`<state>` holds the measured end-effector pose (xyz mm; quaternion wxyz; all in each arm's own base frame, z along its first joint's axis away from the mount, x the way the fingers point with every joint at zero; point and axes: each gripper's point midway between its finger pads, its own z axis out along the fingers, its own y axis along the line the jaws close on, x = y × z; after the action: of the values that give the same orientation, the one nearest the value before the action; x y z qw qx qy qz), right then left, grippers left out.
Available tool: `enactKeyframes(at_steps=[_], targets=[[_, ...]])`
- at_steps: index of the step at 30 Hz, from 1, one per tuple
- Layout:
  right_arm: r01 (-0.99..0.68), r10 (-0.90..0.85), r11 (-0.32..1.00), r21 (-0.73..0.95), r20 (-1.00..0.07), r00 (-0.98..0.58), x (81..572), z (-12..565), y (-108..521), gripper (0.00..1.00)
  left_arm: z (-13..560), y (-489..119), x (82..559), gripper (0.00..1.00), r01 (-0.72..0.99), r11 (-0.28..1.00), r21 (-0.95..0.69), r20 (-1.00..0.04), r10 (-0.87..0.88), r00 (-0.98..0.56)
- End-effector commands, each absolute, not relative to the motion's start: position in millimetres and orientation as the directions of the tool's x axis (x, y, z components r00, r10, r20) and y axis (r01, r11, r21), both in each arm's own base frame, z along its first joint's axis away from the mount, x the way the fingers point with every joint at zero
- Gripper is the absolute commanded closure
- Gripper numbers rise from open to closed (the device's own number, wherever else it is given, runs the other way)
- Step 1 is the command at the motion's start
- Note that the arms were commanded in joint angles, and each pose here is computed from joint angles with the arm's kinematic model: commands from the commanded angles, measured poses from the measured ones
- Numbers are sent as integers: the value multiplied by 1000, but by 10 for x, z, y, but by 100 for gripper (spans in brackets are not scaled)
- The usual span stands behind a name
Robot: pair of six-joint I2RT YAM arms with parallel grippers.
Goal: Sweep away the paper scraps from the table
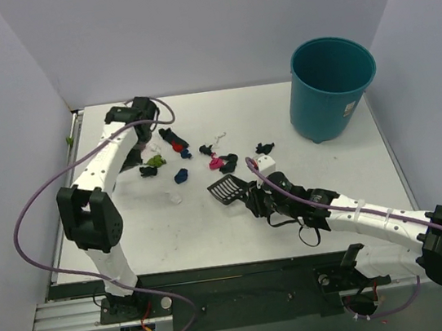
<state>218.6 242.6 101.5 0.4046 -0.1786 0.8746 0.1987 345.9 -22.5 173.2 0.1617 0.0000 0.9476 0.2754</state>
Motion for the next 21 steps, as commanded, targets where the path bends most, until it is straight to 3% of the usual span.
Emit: enactKeyframes(at_steps=[1,7,16,18,19,21], targets=[[-464,-118,857,222,-793,-598,2253,1069,2454,100,2075,487,3675,100,-267,632,728,-366,27,-930],[-461,-105,855,238,-791,-603,2252,1056,2440,100,1811,720,4221,100,-244,527,814,-303,26,-953],[-461,-102,850,254,-780,-618,2245,988,2460,100,1230,861,4538,100,-180,624,760,-217,-18,-976],[-464,-101,847,261,-777,-621,2242,984,2478,100,1107,634,4527,100,-140,739,659,-193,-14,-981],[-466,-100,845,263,-778,-621,2242,993,2487,100,1034,349,4474,100,-102,850,517,-176,-11,-984],[-467,-102,843,265,-774,-625,2239,978,2497,100,1048,-81,4392,100,-31,937,348,-166,29,-986]])
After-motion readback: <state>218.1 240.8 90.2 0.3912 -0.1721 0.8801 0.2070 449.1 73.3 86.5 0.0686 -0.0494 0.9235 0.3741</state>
